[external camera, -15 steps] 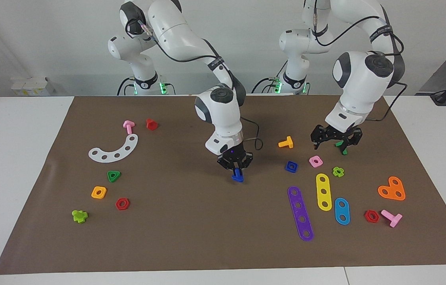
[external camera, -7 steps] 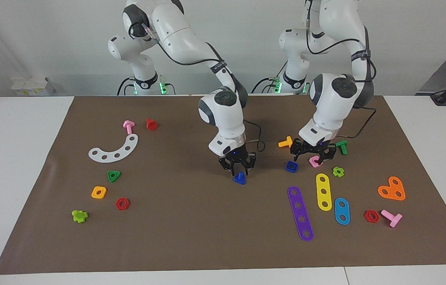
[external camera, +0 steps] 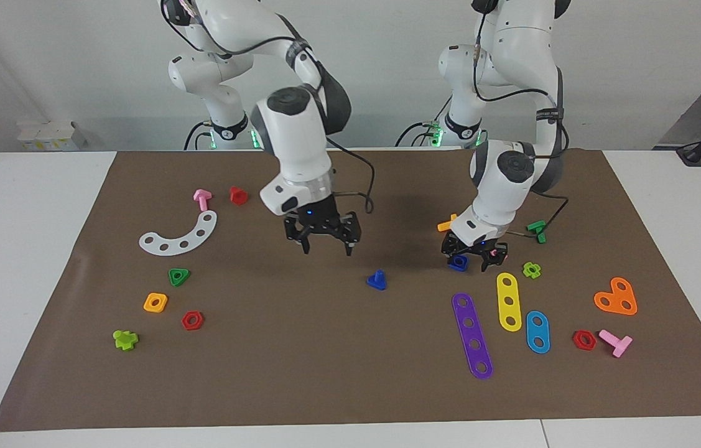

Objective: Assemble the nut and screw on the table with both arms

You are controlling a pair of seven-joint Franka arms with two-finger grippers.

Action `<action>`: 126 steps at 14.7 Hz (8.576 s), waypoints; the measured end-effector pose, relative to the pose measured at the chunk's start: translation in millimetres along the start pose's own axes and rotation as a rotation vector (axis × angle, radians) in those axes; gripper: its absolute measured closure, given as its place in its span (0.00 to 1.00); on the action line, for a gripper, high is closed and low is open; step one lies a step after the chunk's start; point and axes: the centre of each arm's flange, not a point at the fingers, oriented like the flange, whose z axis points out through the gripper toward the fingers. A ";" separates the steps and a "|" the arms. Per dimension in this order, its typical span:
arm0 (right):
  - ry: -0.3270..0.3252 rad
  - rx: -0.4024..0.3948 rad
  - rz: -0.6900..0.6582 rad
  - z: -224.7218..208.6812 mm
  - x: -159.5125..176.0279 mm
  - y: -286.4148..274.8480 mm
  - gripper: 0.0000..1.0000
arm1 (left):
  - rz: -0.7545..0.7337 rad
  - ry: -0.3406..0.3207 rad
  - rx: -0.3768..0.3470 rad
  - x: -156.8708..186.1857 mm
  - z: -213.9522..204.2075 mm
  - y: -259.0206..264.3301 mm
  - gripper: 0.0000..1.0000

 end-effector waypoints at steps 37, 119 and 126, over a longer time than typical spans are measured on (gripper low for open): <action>-0.208 -0.167 -0.182 -142.4 -9.3 217.0 0.00 | -0.306 -0.040 -0.077 96.4 -74.4 153.0 0.52; -0.244 -0.156 -0.115 -141.8 -16.9 216.5 0.00 | -0.247 -0.077 0.065 -65.6 -324.9 -160.1 0.00; -0.244 -0.156 -0.115 -141.8 -16.9 216.5 0.00 | -0.243 -0.071 0.045 -63.9 -324.4 -156.5 0.03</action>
